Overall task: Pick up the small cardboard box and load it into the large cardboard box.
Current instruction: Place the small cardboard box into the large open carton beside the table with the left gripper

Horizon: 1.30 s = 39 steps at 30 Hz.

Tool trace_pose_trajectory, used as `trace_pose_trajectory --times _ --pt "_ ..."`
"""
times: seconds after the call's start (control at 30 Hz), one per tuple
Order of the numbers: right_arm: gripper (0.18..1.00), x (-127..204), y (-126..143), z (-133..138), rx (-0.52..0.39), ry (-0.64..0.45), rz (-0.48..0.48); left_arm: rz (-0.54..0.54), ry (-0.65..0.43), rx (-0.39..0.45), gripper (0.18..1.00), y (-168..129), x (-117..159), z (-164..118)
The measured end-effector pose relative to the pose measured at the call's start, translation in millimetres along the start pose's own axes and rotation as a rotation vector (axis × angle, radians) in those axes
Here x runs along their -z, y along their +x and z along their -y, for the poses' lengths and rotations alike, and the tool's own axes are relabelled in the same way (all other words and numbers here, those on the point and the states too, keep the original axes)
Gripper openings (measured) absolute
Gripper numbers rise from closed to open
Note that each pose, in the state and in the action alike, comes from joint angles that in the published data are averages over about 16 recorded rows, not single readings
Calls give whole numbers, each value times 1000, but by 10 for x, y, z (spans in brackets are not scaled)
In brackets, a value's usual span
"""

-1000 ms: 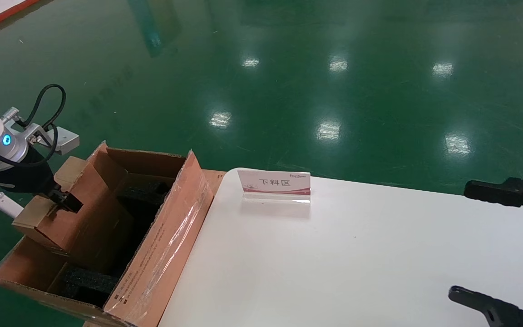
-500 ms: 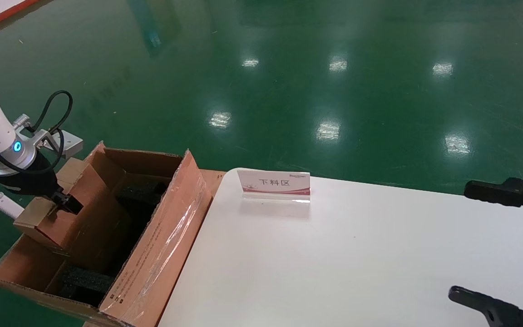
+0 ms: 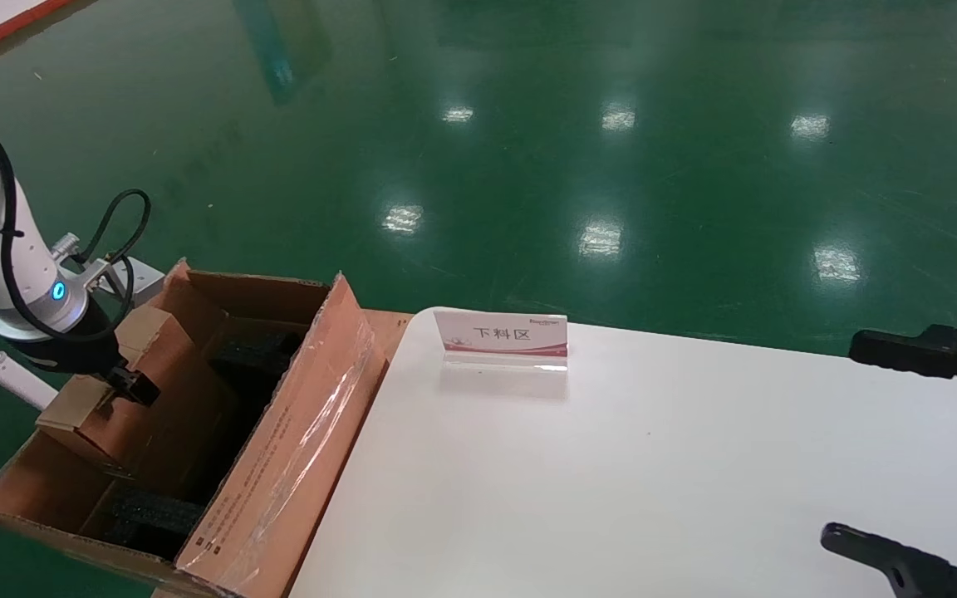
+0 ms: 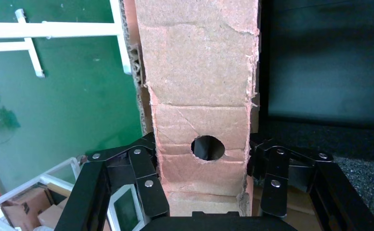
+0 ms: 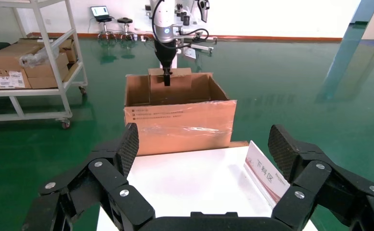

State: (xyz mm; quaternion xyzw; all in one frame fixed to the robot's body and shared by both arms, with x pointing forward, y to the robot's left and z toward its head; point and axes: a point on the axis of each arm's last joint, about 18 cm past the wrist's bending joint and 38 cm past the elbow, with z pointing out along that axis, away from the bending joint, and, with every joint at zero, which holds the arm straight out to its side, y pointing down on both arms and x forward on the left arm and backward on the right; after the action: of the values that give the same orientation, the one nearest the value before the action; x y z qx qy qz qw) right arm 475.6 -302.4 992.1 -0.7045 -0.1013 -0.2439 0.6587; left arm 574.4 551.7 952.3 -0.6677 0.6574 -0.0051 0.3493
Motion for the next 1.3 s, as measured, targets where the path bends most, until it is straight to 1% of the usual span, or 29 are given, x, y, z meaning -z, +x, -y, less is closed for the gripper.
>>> trace_pose_trajectory --times 0.37,0.6,0.8,0.97,1.17,1.3 --pt "1001 0 0 0 0 0 0 12 -28 1 194 58 -103 -6" --pt "1001 1 0 0 0 0 0 14 -40 0 195 69 -124 -11" --pt "1001 1 0 -1 0 0 0 14 -42 0 213 70 -128 -13" --pt "1001 1 1 -1 0 0 0 13 -42 1 250 69 -126 -16" --pt "1001 1 1 0 0 0 -1 13 -42 1 336 67 -123 -18" --pt "1001 1 1 0 0 0 -1 13 -42 1 418 66 -122 -20"
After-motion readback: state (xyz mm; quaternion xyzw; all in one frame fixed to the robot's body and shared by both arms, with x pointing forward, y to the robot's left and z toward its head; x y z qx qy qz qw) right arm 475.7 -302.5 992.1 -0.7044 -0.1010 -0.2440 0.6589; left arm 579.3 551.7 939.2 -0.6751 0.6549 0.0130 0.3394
